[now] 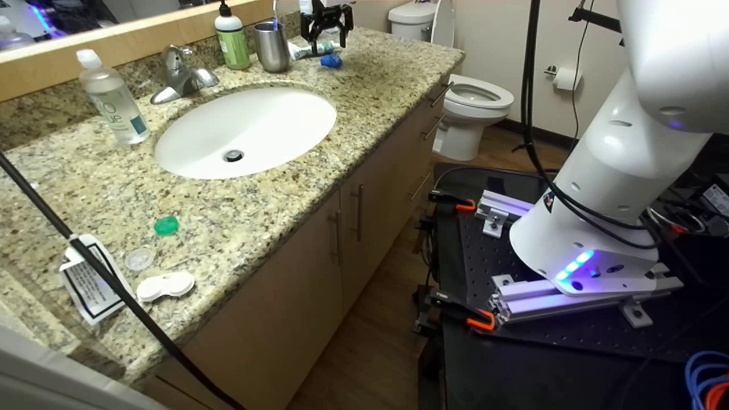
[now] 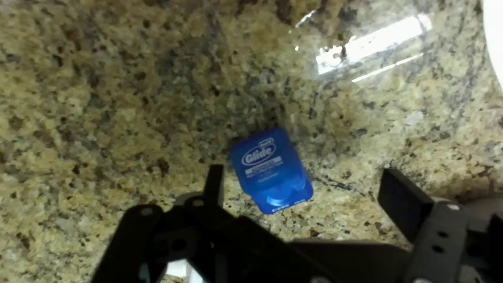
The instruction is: Move the blue object to the left side of the sink
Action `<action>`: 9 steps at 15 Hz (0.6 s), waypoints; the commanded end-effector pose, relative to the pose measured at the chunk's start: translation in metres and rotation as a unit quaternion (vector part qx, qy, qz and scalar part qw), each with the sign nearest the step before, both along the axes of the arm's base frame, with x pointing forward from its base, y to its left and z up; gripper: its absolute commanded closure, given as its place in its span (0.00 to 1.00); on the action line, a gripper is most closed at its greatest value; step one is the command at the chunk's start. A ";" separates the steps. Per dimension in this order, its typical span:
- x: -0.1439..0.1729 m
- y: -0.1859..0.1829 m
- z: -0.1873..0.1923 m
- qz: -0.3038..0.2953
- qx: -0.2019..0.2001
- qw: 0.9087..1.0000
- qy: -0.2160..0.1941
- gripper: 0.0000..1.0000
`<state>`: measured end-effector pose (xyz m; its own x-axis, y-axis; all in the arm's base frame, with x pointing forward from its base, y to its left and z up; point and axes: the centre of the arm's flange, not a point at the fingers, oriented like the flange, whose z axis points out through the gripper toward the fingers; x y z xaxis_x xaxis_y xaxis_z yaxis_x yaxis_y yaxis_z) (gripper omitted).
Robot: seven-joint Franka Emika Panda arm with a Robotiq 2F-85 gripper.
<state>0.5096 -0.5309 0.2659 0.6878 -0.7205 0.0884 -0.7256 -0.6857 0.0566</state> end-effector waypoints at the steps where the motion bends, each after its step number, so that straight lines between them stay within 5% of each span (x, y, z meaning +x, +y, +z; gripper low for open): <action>1: 0.000 -0.003 -0.005 -0.008 0.007 1.000 -0.008 0.00; 9: 0.001 -0.007 -0.012 -0.025 0.006 1.000 0.000 0.00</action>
